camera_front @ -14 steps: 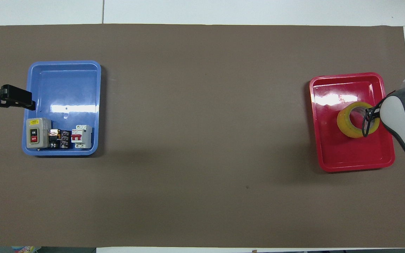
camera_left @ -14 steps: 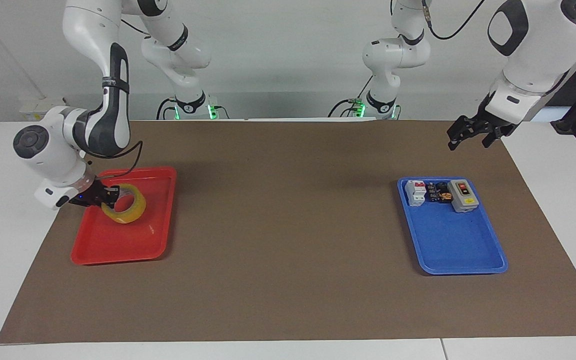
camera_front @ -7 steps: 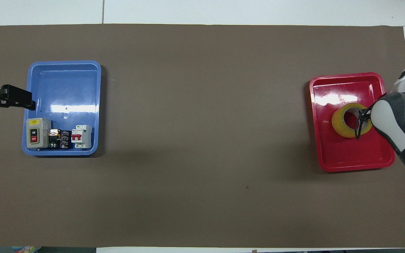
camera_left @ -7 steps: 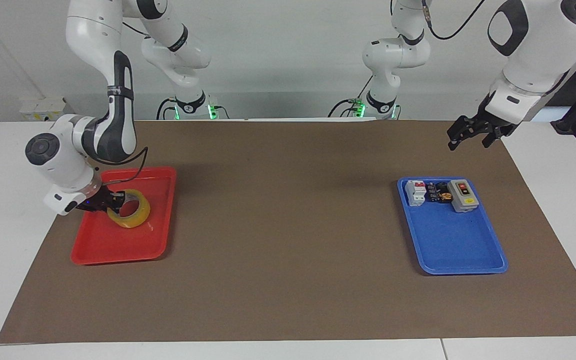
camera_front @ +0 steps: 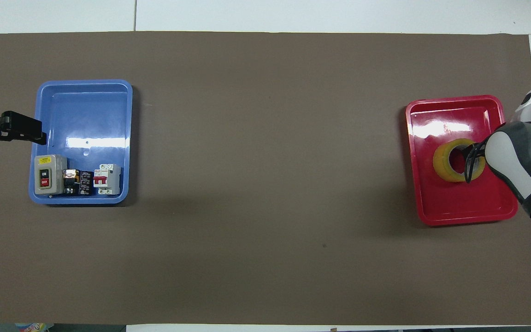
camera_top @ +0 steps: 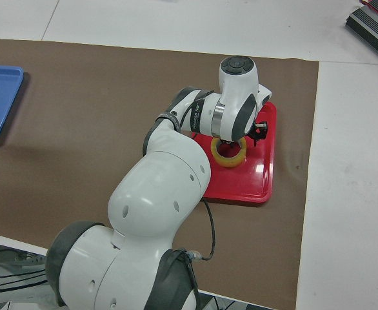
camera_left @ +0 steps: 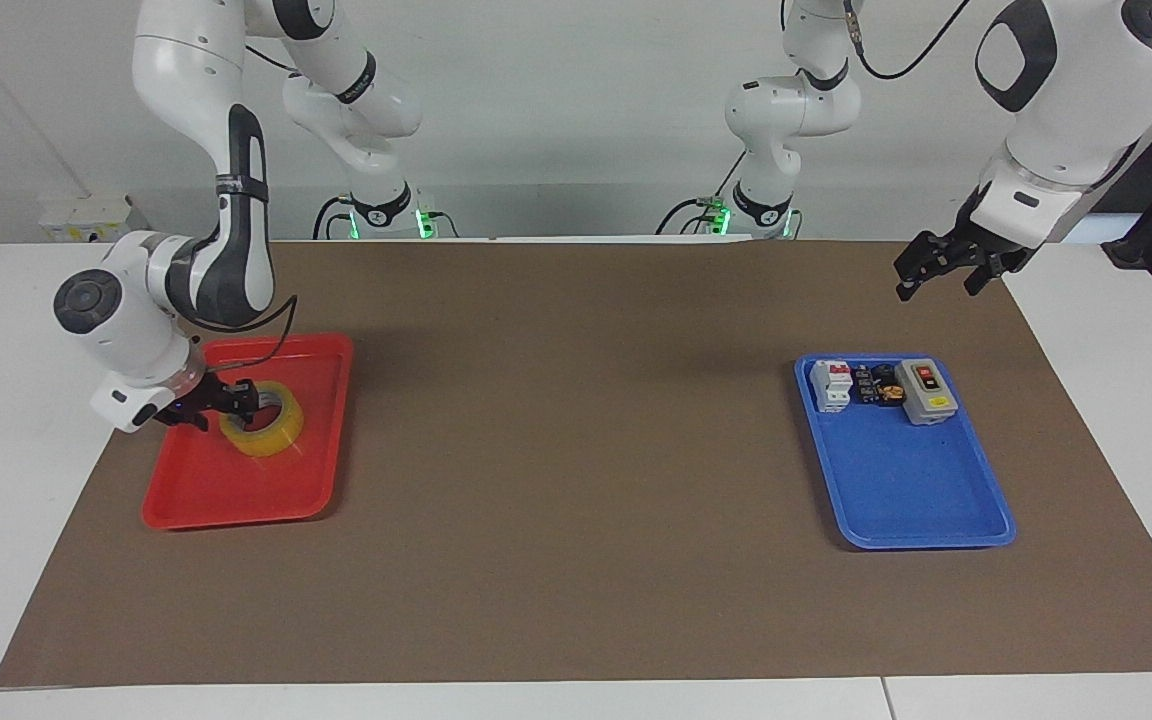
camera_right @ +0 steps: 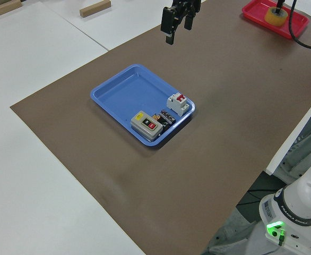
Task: Place and move tape with both arms
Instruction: 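Open the right gripper and lift it off the tape roll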
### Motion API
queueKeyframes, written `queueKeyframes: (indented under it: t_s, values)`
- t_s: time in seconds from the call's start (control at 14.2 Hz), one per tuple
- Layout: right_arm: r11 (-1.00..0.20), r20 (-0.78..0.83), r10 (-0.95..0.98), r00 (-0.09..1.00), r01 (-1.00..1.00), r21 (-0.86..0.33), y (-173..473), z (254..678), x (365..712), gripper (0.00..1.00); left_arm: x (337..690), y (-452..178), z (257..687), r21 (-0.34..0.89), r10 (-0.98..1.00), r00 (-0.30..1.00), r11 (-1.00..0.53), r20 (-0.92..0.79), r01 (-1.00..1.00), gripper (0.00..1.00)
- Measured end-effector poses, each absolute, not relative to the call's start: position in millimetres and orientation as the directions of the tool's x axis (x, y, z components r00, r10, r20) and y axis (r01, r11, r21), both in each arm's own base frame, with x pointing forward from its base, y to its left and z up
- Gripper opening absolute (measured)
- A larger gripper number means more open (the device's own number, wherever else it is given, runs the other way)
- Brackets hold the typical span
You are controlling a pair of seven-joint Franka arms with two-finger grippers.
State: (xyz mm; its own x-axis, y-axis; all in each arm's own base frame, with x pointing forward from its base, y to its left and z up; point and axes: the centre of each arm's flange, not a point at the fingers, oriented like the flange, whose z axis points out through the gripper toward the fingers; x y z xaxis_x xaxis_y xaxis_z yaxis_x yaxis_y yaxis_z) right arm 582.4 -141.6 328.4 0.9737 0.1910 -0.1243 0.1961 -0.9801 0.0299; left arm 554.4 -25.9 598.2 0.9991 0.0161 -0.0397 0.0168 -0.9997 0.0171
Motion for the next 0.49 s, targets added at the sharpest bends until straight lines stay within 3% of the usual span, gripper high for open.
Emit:
queueKeyframes:
  t_s: [0.14, 0.49]
  values:
    - [-0.979, -0.103, 0.197, 0.975, 0.201, 0.037, -137.2, 352.5, 583.2, 1.0, 554.4, -25.9, 598.2, 0.017, 0.016, 0.999, -1.0, -0.04, 0.017, 1.0]
    - [-0.978, -0.105, 0.201, 0.974, 0.205, 0.027, -122.5, 468.0, 577.9, 1.0, 554.4, -25.9, 598.2, 0.017, 0.016, 0.999, -1.0, -0.04, 0.017, 1.0]
